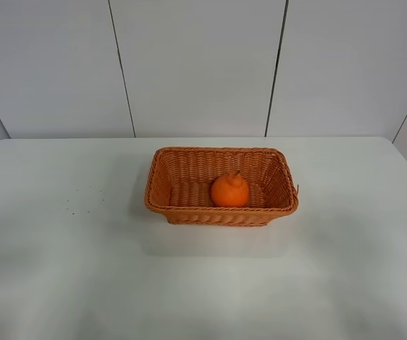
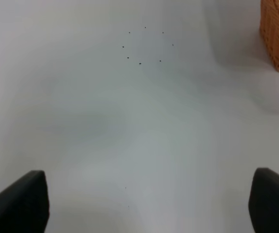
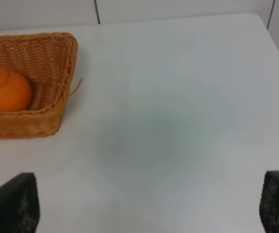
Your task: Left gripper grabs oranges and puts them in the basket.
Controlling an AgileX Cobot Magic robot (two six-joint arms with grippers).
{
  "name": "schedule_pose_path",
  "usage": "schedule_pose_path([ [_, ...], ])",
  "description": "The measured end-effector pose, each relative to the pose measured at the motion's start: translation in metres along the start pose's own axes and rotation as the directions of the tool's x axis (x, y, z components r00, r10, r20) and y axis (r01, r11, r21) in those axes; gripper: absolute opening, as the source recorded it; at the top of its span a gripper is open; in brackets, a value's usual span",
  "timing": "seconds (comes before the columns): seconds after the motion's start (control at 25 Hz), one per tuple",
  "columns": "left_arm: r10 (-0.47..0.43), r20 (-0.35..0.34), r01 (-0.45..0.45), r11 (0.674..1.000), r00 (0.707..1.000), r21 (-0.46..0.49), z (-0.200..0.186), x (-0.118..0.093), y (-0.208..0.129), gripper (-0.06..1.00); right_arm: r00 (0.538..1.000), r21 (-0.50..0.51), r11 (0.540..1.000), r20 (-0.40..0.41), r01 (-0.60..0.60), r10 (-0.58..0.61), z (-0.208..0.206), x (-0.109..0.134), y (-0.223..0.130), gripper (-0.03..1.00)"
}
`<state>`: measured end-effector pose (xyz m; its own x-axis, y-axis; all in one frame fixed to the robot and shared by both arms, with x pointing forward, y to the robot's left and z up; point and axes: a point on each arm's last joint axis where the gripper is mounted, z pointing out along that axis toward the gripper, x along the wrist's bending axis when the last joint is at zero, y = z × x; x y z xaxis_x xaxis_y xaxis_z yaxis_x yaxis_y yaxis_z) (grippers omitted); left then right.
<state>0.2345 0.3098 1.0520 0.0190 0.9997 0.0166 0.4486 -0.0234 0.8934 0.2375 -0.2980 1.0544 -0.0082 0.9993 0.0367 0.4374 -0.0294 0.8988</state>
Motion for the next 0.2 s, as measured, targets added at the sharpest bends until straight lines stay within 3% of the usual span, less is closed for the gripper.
schedule_pose_path([
  [0.2, 0.000, 0.001, 0.000, 1.000, 1.000, 0.000, 0.0000, -0.0001, 0.0000, 0.93, 1.000, 0.000, 1.000, 0.000, 0.000, 0.000, 0.0000, 0.0000, 0.0000, 0.69],
])
